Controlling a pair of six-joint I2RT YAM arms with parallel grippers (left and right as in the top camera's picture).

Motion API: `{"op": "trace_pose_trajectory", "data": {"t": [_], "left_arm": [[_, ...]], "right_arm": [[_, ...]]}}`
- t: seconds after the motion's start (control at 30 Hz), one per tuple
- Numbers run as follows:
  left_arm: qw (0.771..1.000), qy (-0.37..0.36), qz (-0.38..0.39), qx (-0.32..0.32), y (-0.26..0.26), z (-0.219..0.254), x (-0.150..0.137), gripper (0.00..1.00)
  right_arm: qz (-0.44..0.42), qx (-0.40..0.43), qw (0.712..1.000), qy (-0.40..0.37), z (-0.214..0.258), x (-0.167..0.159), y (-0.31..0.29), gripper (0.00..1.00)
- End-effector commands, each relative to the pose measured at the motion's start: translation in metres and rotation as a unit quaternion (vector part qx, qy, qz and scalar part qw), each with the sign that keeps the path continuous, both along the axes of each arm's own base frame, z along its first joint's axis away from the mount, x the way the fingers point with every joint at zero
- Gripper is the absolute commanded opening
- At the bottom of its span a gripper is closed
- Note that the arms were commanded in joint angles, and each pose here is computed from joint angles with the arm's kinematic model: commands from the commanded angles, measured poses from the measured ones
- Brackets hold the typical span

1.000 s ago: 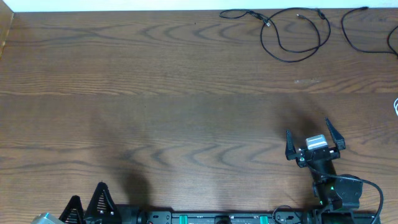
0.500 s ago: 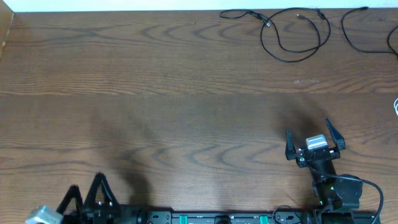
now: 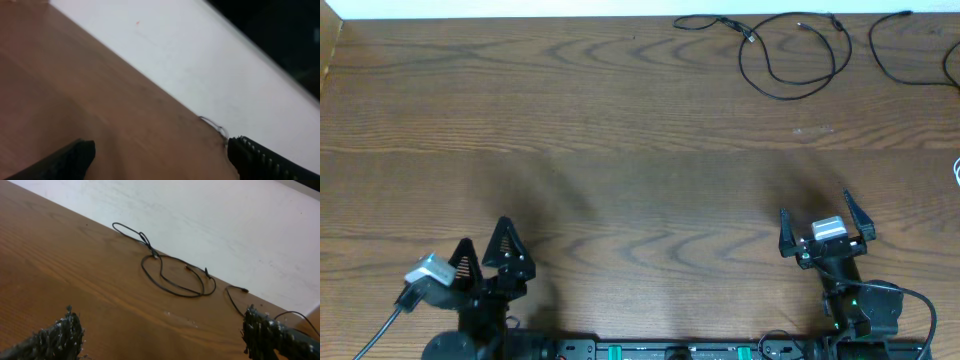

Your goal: Untangle cables

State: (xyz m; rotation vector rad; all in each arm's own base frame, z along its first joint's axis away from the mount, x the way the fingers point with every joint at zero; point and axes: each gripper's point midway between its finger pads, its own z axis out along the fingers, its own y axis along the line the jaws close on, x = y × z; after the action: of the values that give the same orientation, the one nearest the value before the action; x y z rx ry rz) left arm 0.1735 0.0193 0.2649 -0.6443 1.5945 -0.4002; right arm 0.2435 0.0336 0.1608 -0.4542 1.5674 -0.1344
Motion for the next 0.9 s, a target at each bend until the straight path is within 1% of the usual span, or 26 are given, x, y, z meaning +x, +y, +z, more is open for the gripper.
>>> {"op": "trace_pose_trajectory", "data": {"t": [0.0, 0.13, 0.4, 0.7, 0.87], "left_arm": [[0.999, 0.028, 0.031, 0.004, 0.01, -0.023, 0.009, 0.92], [0.999, 0.04, 0.031, 0.005, 0.009, -0.038, 0.02, 0.91], [0.999, -0.019, 0.031, 0.0, 0.008, -0.035, 0.042, 0.92], [0.999, -0.017, 0.031, 0.001, 0.007, -0.071, 0.059, 0.91], [0.999, -0.028, 0.028, 0.032, 0.007, -0.085, 0.067, 0.91]], "right_arm": [[0.009, -0.004, 1.0, -0.002, 0.0, -0.001, 0.003, 0.99], [0.009, -0.004, 1.0, -0.001, 0.0, -0.001, 0.003, 0.99], [0.009, -0.004, 1.0, -0.001, 0.0, -0.001, 0.003, 0.99], [0.009, -0.004, 1.0, -0.002, 0.0, -0.001, 0.003, 0.99], [0.009, -0.004, 1.0, -0.002, 0.0, -0.001, 0.003, 0.99]]}}
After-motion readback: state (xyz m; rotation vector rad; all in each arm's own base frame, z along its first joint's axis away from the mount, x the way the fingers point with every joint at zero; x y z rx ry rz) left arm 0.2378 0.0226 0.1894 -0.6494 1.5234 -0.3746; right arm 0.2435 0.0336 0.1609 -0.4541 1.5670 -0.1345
